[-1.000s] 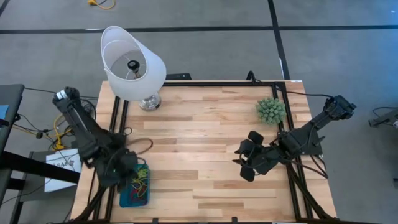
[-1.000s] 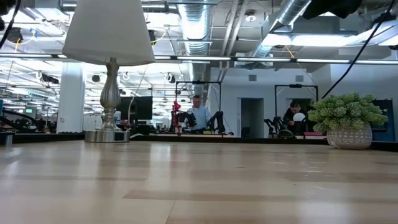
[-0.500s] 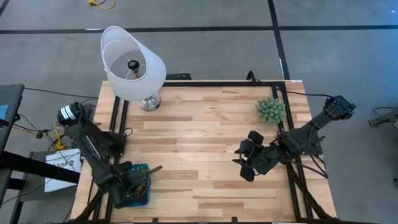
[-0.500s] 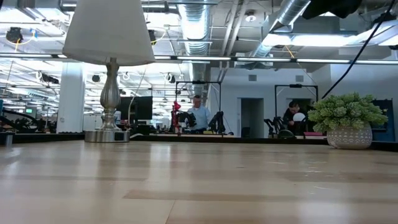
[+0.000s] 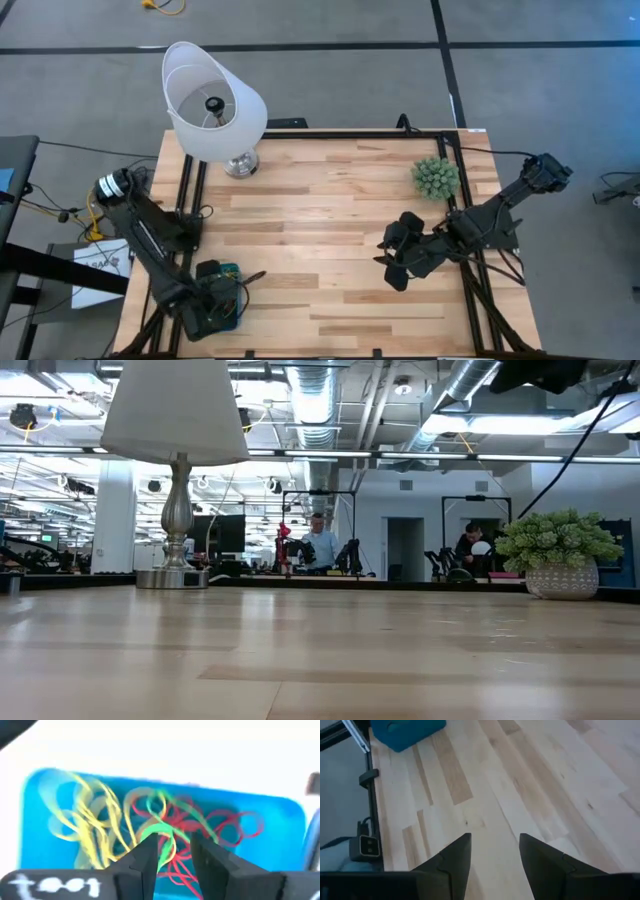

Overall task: Pick and place items into bin
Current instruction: Put the green rubber band into the blue bin, then return to Home Position

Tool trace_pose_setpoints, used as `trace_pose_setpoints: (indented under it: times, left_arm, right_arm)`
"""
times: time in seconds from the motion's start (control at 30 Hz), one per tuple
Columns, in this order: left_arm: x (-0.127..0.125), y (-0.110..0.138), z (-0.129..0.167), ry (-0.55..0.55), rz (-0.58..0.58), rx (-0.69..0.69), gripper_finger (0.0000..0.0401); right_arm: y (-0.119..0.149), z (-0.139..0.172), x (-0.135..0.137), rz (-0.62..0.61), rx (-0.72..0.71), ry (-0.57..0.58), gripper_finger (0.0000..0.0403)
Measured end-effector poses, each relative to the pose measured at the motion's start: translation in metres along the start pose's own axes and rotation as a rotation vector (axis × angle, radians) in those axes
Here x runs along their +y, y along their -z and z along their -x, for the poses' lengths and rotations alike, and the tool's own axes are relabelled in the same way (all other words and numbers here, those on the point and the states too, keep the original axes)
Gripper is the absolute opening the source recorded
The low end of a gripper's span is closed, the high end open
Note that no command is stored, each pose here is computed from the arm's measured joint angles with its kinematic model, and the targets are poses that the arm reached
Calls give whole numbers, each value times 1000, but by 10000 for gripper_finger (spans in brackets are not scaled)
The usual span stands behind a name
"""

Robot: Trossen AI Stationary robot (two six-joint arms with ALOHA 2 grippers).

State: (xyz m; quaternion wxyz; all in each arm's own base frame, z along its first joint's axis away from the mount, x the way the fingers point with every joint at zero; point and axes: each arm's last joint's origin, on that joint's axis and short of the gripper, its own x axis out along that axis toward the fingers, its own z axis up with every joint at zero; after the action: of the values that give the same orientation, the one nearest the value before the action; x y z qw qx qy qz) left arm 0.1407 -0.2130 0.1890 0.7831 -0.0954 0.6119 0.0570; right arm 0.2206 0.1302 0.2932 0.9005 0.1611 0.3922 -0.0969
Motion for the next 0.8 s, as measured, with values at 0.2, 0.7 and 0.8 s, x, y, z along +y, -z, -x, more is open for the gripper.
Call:
trace_pose_setpoints:
  times: [0.2, 0.7, 0.8]
  left_arm:
    - [5, -13, 75, -9, -1, -210, 103]
    - [29, -8, 133, -48, -86, -370, 103]
    - [53, -11, 171, -125, -109, -556, 103]
  right_arm:
    - [-2, 8, -2, 64, -16, -22, 160]
    - [-7, 55, -12, 168, -128, -181, 157]
    - [-12, 90, -25, 188, -207, -299, 158]
